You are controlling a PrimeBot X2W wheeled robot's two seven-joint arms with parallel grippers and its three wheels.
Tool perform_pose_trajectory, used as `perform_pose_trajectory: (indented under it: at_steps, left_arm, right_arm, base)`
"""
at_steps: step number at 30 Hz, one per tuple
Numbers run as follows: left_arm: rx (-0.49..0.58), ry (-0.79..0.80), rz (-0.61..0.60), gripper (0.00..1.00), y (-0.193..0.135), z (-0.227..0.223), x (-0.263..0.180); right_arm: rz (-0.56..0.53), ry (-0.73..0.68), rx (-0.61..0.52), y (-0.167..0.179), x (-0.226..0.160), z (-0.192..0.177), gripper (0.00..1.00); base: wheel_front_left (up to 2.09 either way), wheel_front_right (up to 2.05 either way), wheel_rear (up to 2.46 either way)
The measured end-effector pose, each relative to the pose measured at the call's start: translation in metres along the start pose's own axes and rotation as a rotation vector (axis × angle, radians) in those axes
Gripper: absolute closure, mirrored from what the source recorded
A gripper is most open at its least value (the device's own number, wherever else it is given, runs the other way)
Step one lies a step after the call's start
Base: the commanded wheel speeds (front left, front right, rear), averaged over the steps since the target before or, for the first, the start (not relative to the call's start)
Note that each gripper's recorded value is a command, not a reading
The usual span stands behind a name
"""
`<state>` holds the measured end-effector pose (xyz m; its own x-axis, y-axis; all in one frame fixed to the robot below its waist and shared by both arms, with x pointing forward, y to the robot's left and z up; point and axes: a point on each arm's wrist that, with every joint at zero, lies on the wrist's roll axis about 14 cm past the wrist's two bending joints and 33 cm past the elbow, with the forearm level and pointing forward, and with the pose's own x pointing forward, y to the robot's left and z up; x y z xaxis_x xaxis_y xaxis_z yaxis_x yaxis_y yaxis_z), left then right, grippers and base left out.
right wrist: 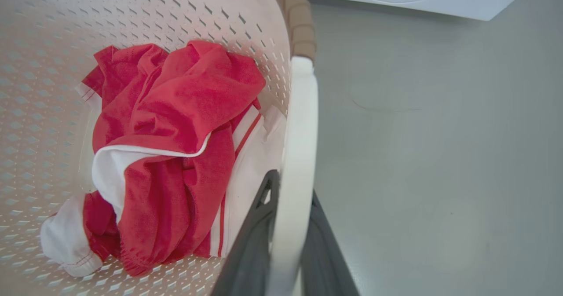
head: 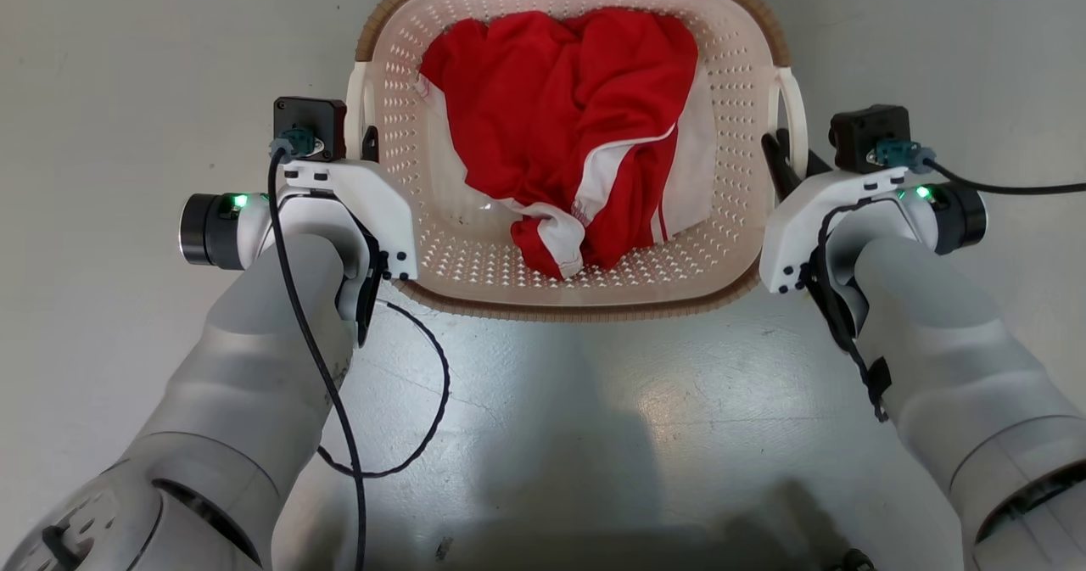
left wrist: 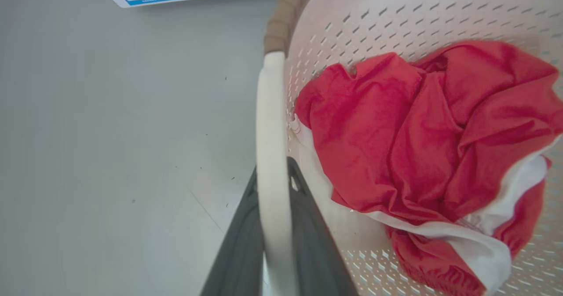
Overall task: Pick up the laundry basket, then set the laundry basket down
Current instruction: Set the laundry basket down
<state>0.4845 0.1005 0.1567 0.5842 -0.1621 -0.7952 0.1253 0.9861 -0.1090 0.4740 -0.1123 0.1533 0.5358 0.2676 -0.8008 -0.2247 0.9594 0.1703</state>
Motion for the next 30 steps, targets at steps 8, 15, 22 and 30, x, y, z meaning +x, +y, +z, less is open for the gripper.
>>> perform_pose_trajectory:
  at_steps: [8,15,22,30]
  left_arm:
    - [-0.003,-0.003,-0.004,1.00,-0.002,0.001,0.003]
    - [0.001,-0.007,-0.011,1.00,-0.004,0.002,0.004]
    - [0.004,-0.002,-0.012,1.00,-0.005,0.000,0.005]
    - [-0.003,0.008,0.005,0.00,-0.007,-0.005,0.011]
  right_arm:
    - [-0.013,-0.009,-0.007,-0.005,0.003,0.004,1.00]
    - [-0.024,-0.013,-0.009,-0.009,0.001,0.006,1.00]
    - [-0.029,-0.010,-0.003,-0.011,0.002,0.004,1.00]
    - [-0.033,0.000,0.013,-0.013,0.006,-0.002,0.00]
  base:
    - [0.00,0.00,0.00]
    - [0.00,0.00,0.00]
    - [0.00,0.00,0.00]
    - [0.00,0.00,0.00]
